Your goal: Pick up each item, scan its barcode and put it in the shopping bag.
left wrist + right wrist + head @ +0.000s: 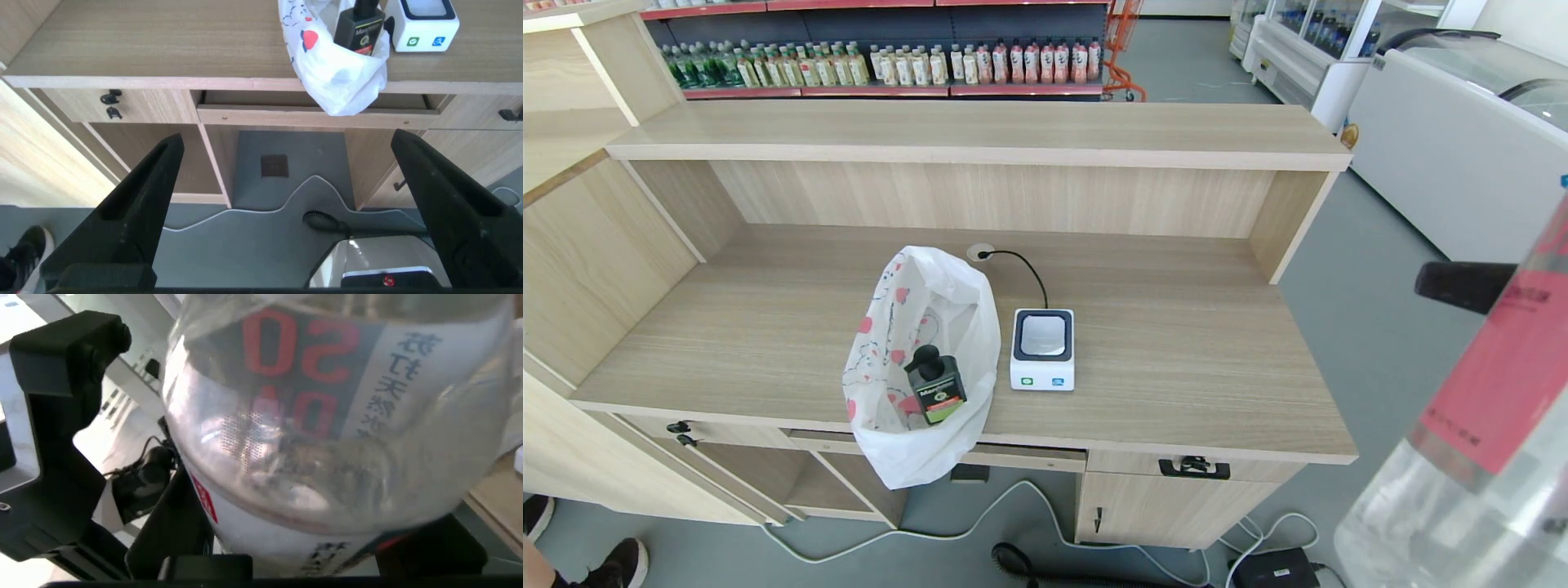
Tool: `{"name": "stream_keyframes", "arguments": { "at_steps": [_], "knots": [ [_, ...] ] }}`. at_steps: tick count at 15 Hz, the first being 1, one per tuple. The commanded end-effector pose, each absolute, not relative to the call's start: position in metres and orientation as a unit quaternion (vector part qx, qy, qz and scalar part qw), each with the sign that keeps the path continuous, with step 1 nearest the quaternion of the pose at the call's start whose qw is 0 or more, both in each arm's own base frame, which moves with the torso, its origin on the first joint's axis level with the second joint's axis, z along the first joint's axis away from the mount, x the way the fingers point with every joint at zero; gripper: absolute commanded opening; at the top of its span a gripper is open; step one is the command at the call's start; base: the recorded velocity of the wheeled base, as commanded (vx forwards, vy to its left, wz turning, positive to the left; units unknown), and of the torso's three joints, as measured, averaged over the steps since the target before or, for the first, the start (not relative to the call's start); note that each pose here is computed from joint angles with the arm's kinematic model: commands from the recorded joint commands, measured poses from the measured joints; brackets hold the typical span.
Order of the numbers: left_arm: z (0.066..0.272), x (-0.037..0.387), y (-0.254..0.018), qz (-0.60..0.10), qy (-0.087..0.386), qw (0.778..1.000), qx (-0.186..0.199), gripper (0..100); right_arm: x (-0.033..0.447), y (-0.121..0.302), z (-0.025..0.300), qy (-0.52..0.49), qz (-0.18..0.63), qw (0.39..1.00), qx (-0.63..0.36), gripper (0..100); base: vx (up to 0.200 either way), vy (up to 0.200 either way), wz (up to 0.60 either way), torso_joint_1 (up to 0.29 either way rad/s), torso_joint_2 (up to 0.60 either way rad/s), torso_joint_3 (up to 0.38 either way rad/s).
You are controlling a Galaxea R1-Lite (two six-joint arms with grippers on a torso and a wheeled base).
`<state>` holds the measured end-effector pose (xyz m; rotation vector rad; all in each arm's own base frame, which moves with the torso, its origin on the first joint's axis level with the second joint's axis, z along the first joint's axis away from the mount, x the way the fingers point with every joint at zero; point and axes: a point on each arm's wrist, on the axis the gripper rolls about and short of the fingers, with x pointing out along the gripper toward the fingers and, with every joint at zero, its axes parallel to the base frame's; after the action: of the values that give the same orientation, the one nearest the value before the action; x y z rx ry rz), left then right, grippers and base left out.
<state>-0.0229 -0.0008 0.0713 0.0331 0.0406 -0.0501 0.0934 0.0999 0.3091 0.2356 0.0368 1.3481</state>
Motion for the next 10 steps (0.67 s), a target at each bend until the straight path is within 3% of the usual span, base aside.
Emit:
{"name": "stream_keyframes", "arguments": {
  "at_steps": [1, 4, 6, 7, 8, 10],
  "knots": [
    [0.071, -0.023, -0.001, -0.026, 0.02, 0.999, 0.016, 100, 0.117, 0.097, 0.298, -0.001, 0.559, 0.828, 0.045, 0, 0.0, 0.0, 0.0, 0.0, 0.0, 0.0],
    [0.071, -0.023, -0.001, -0.026, 0.02, 0.999, 0.016, 100, 0.174, 0.062, 0.274, -0.021, 0.317, 0.942, -0.105, 0, 0.0, 0.0, 0.0, 0.0, 0.0, 0.0],
    [0.071, -0.023, -0.001, -0.025, 0.02, 0.999, 0.016, 100, 0.195, 0.042, 0.252, -0.018, 0.233, 0.961, -0.151, 0, 0.0, 0.0, 0.0, 0.0, 0.0, 0.0],
    [0.071, -0.023, -0.001, -0.025, 0.02, 0.999, 0.016, 100, 0.195, 0.042, 0.251, -0.019, 0.23, 0.961, -0.154, 0, 0.0, 0.0, 0.0, 0.0, 0.0, 0.0],
    [0.071, -0.023, -0.001, -0.025, 0.02, 0.999, 0.016, 100, 0.212, 0.027, 0.237, -0.033, 0.179, 0.953, -0.243, 0, 0.0, 0.0, 0.0, 0.0, 0.0, 0.0],
    [0.071, -0.023, -0.001, -0.026, 0.02, 0.999, 0.017, 100, 0.219, 0.02, 0.23, -0.051, 0.159, 0.936, -0.309, 0, 0.0, 0.0, 0.0, 0.0, 0.0, 0.0]
  ]
}}
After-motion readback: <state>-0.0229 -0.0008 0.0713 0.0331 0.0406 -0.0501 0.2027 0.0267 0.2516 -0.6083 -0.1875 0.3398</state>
